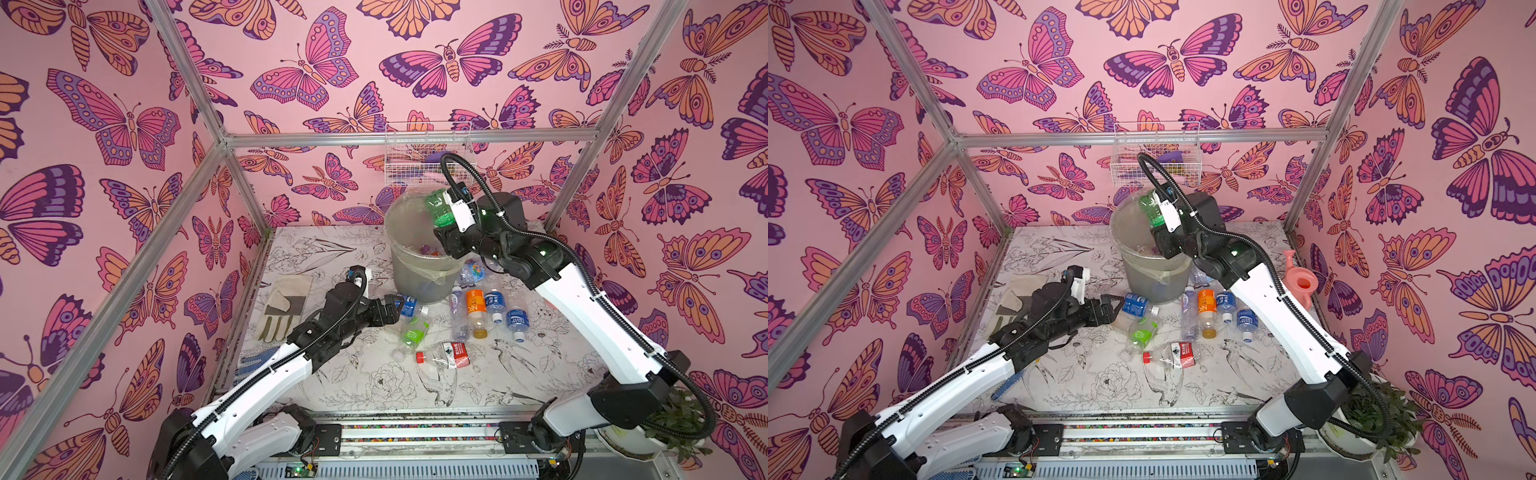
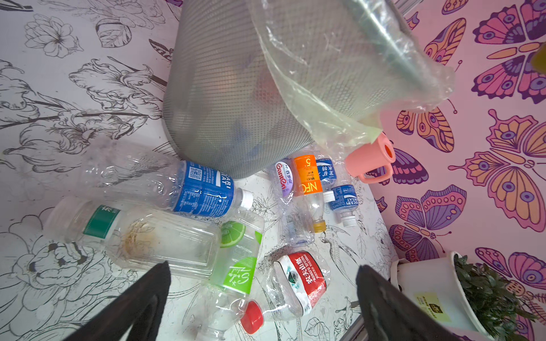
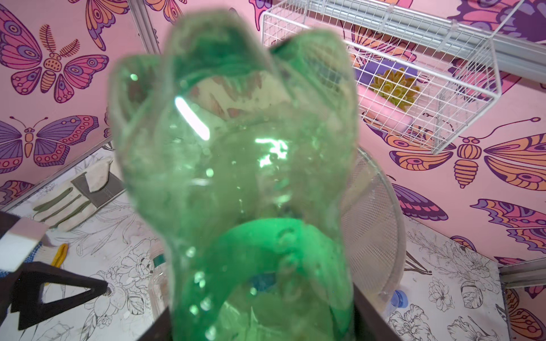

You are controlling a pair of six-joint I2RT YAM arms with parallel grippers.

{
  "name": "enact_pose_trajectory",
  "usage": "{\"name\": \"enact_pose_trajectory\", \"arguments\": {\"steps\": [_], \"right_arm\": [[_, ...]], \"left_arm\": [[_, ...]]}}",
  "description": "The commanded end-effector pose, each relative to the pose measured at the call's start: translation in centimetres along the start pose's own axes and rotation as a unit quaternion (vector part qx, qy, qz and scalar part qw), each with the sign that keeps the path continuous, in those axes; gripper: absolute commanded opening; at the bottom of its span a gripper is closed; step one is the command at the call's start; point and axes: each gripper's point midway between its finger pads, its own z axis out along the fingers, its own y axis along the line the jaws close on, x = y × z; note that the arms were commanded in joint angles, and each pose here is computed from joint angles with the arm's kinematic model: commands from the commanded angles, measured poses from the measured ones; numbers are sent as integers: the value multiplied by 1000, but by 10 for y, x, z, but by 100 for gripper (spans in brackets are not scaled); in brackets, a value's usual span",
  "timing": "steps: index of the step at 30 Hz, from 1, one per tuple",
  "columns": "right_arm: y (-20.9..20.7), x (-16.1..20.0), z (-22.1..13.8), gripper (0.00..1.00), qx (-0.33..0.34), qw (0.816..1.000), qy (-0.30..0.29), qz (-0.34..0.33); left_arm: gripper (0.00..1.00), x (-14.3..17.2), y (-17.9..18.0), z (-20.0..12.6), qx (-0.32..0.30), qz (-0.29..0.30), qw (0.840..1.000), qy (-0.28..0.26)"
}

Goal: Throw the plastic bottles in the bin
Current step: Throw the plastic bottle into the trash bin.

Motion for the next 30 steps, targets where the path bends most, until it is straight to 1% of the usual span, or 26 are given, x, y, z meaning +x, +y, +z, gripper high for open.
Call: {"name": "enact_pose_trajectory", "arguments": {"steps": [1, 2, 3, 15, 16, 17, 19, 22, 26, 30], "right_arm": [[-3, -12, 4, 0, 0, 1000, -12, 15], [-5, -16, 2, 0, 2, 1000, -16, 17], [-5, -9, 17, 0, 5, 1000, -1, 18], [-23, -4, 53, 1, 33, 998, 31, 41], [-26, -3, 55, 17, 41, 998, 35, 42], [-27, -2, 57, 51, 46, 997, 38, 43], [-36, -2, 57, 100, 71, 995, 42, 54], [-37, -7, 47, 99, 76, 995, 36, 54], [-37, -19, 25, 99, 77, 996, -2, 51], [-32, -22, 7, 99, 59, 996, -21, 56]], "left_arm": [[99, 7, 16, 2, -31, -5, 999, 2], [100, 8, 17, 2, -34, -7, 999, 3], [99, 9, 19, 3, -38, -11, 999, 4], [99, 20, 35, 9, -67, -41, 997, 15], [99, 20, 35, 9, -67, -42, 997, 15], [99, 20, 35, 9, -68, -43, 997, 15], [99, 19, 36, 9, -69, -46, 996, 13], [99, 18, 39, 8, -72, -49, 996, 13], [98, 16, 43, 7, -77, -53, 996, 10], [98, 10, 45, 5, -77, -57, 995, 6]]}}
